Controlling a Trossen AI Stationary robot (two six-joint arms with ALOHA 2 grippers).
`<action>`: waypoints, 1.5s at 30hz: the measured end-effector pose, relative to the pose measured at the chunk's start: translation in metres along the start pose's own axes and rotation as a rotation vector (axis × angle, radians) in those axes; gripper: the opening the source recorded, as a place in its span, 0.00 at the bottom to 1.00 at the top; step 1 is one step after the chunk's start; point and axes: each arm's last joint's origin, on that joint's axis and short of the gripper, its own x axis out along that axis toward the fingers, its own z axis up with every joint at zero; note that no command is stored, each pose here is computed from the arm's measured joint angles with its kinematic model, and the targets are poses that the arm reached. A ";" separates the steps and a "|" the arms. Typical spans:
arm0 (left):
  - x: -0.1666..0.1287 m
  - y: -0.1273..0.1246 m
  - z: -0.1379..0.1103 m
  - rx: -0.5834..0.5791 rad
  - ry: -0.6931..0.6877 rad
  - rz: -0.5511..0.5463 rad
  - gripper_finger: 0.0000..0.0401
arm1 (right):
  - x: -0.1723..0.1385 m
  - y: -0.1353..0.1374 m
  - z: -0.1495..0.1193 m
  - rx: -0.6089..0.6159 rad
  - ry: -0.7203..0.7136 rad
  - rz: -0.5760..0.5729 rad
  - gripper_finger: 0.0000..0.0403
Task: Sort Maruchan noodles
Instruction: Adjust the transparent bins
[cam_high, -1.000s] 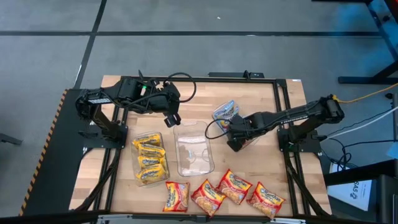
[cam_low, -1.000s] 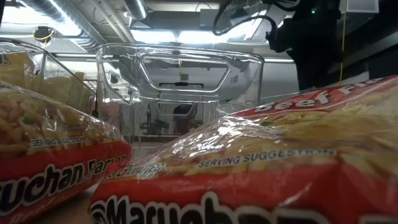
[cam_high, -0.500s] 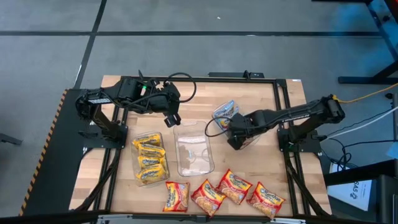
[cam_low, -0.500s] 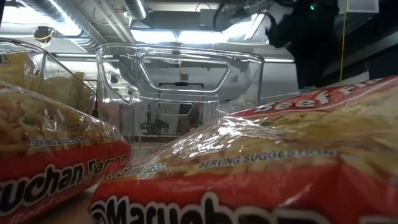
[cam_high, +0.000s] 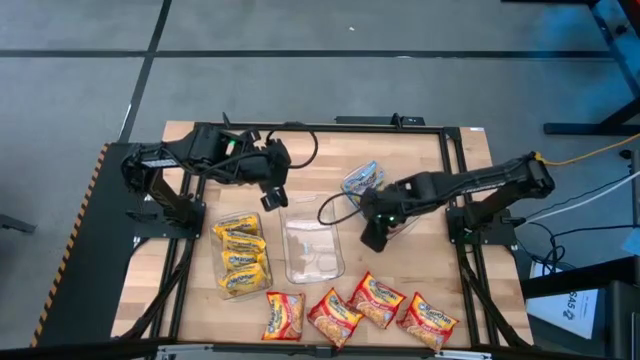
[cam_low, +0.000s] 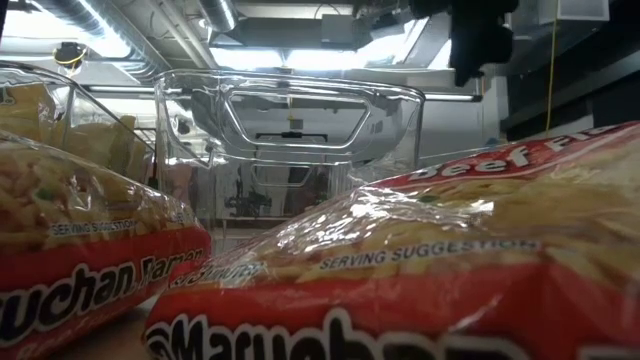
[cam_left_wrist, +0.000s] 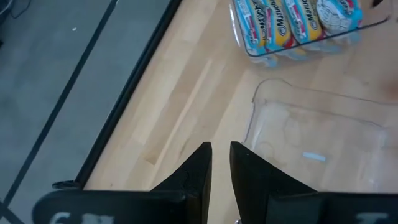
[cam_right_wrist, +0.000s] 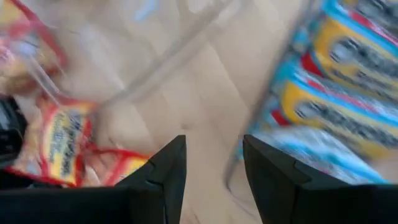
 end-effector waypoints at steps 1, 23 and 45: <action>0.000 0.000 0.000 0.001 0.000 -0.002 0.13 | 0.005 0.002 0.002 -0.001 -0.021 0.008 0.39; -0.011 0.008 -0.004 -0.016 -0.029 -0.008 0.13 | 0.085 -0.054 0.066 0.088 -0.049 -0.144 0.39; -0.011 0.008 -0.004 -0.023 -0.029 -0.008 0.13 | 0.076 -0.084 0.083 0.128 -0.059 -0.178 0.39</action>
